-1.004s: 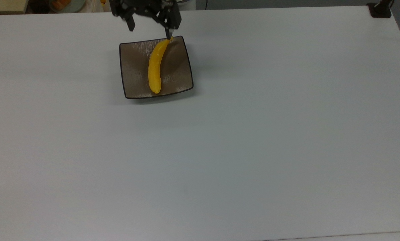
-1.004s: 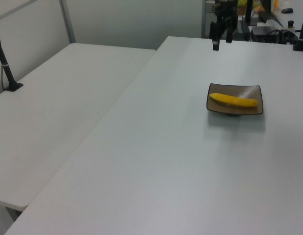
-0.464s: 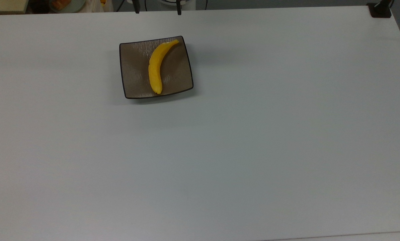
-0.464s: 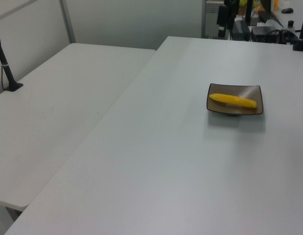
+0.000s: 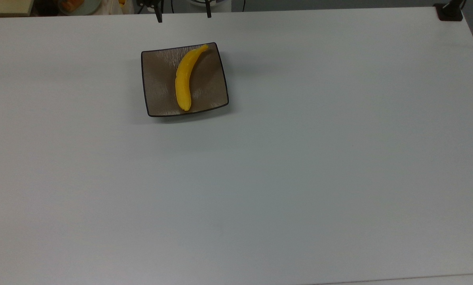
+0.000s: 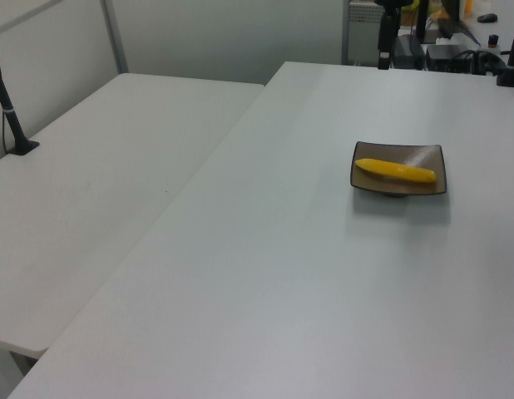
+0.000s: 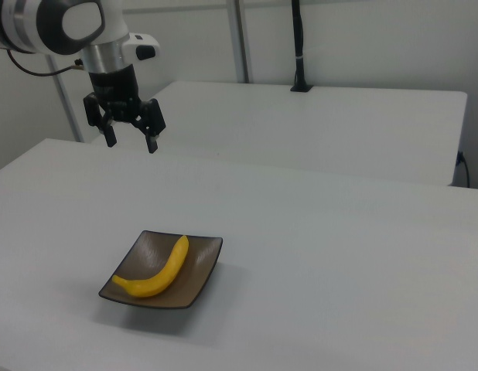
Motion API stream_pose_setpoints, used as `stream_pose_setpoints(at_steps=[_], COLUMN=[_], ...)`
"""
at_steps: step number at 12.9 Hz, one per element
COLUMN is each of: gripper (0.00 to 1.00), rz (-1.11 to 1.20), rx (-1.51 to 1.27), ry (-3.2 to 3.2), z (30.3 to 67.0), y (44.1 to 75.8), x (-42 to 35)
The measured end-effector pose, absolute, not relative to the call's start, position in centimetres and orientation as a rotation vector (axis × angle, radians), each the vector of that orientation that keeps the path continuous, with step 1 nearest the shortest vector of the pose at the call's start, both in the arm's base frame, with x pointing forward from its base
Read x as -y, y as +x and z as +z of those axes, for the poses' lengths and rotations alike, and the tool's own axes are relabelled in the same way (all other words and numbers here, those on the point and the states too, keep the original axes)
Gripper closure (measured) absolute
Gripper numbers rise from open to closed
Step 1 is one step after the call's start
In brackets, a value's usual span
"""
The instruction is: Bananas placed on a ceramic plate
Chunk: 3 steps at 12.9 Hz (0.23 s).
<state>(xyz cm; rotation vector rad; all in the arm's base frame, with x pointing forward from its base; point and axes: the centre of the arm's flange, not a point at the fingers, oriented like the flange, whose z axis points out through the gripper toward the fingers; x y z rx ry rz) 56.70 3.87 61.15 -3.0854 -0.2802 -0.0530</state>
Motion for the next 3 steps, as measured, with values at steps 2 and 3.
stream_pose_setpoints(at_steps=[2,3], gripper=[0.00,0.00], rz=[-0.051,-0.051], rx=[0.295,0.299], ry=[-3.084,-3.083], z=[61.11,61.08], y=[56.63,56.62], x=[-3.95,-4.08])
